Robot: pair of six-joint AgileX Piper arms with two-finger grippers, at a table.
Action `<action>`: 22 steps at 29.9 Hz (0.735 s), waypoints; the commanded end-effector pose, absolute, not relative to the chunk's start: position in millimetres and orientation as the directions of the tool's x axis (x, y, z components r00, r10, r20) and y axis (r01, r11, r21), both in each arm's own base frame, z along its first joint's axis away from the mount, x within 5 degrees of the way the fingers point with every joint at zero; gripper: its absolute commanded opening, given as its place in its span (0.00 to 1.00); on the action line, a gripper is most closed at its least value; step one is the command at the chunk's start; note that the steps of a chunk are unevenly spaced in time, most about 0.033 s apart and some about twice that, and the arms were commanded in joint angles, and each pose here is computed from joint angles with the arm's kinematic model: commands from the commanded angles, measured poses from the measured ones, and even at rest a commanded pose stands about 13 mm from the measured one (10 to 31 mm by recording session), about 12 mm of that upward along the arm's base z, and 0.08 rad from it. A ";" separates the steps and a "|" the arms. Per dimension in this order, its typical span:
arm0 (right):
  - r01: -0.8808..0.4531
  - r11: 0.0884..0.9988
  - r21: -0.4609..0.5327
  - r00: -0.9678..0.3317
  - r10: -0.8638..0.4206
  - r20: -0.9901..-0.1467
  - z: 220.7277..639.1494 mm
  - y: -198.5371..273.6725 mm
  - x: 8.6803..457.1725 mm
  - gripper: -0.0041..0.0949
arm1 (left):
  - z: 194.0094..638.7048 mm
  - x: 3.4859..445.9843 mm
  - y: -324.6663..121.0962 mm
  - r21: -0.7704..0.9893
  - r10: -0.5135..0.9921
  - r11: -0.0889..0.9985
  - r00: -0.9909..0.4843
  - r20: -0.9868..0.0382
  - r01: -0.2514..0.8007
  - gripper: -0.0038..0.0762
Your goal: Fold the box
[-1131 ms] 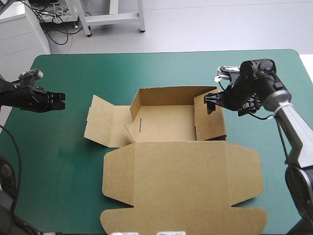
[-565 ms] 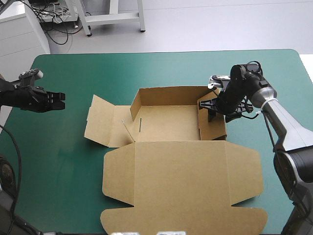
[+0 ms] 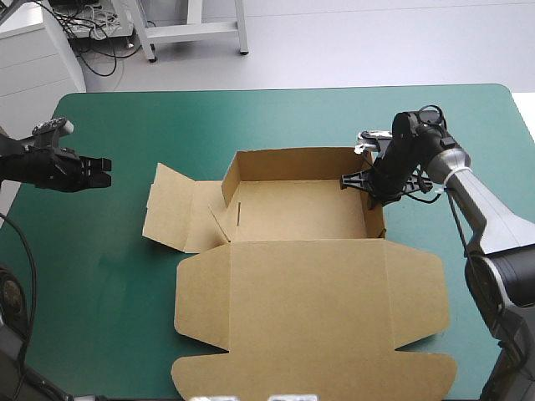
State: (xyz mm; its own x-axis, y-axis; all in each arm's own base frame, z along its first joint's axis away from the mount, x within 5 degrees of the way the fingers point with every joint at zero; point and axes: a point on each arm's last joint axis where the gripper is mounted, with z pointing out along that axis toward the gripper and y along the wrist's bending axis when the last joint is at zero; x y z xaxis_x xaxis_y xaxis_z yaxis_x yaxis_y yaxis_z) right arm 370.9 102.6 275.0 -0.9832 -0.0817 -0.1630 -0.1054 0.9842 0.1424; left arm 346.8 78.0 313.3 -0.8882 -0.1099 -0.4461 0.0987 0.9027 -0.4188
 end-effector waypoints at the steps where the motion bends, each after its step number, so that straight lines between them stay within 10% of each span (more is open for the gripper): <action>1: -0.122 0.979 0.162 -0.974 -0.087 -0.210 298.8 101.1 364.0 0.03 | 337.2 342.5 74.1 -0.432 -0.137 0.894 -0.846 -0.516 0.118 0.01; 9: -0.147 0.968 0.205 -0.966 -0.096 -0.241 312.7 103.4 356.6 0.03 | 336.9 341.9 74.0 -0.433 -0.135 0.894 -0.850 -0.509 0.117 0.01; 22: -0.249 0.950 0.187 -0.788 -0.087 -0.609 443.7 76.9 254.9 0.03 | 330.3 343.2 79.9 -0.376 -0.110 0.921 -0.860 -0.498 0.100 0.01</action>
State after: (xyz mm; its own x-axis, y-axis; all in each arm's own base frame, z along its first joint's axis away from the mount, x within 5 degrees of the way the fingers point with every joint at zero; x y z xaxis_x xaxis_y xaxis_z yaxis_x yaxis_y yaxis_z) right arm 288.6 84.4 404.9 -0.8573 -0.1062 -0.5037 -0.2202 0.9601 0.1723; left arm 347.5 81.4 305.9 -0.9039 -0.0873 -0.4188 0.0934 0.9151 -0.3923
